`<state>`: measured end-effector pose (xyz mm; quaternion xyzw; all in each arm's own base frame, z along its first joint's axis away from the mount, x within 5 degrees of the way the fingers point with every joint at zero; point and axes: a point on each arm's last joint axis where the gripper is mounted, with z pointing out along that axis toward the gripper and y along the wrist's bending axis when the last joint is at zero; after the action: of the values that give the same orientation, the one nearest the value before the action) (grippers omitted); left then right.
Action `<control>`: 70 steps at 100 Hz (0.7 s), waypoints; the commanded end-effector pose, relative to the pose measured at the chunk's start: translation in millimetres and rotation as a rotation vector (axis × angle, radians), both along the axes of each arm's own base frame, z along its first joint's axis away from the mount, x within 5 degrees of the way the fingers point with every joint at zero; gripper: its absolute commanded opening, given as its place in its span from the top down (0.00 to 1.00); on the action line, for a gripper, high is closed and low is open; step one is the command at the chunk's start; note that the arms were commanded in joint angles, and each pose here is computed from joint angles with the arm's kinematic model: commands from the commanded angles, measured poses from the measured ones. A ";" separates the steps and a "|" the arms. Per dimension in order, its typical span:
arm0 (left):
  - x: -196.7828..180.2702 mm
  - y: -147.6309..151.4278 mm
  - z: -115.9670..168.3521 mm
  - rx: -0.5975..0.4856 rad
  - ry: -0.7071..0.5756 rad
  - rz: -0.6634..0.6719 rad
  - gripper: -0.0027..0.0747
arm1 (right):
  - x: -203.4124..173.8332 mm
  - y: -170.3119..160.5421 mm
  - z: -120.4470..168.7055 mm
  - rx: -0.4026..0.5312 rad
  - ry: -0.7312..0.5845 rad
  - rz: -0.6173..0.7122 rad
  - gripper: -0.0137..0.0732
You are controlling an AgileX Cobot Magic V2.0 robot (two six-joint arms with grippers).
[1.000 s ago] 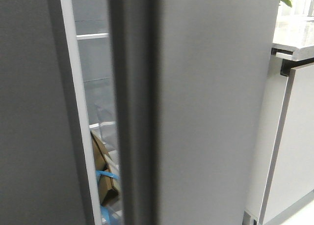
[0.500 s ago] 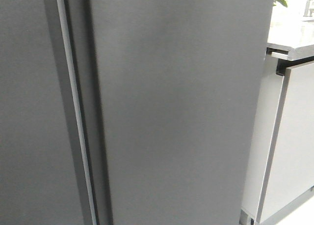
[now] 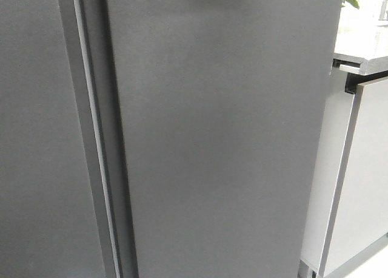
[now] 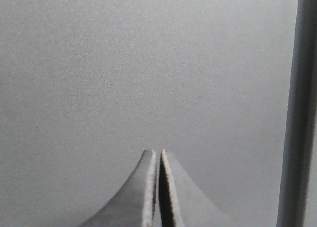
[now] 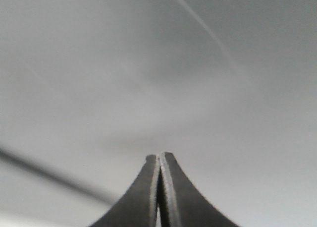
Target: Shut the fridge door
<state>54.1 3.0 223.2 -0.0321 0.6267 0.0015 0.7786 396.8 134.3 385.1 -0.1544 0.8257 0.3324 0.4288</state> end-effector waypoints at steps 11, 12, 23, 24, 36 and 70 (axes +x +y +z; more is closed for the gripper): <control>-1.4 0.0 -4.3 -0.002 -0.059 -0.002 0.99 | -66.7 -20.9 68.9 -0.053 -0.184 -0.032 0.90; -1.4 0.0 -4.3 -0.002 -0.059 -0.002 0.99 | -68.3 -22.1 67.3 -0.057 -0.184 -0.040 0.90; -1.4 0.0 -4.3 -0.002 -0.059 -0.002 0.99 | -105.3 -41.2 71.6 -0.083 -0.268 -0.142 0.90; -1.4 0.0 -4.3 -0.002 -0.059 -0.002 0.99 | -107.7 -43.3 71.8 -0.085 -0.273 -0.151 0.90; -1.4 0.0 -4.3 -0.002 -0.059 -0.002 0.99 | -151.2 -65.2 71.4 -0.131 -0.355 -0.239 0.90; -1.4 0.0 -4.3 -0.002 -0.059 -0.002 0.99 | -271.9 -107.3 42.6 -0.181 -0.523 -0.434 0.90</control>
<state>54.1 3.0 223.2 -0.0321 0.6267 0.0015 0.7786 149.4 35.0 424.8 -0.1142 0.7621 0.1299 0.6239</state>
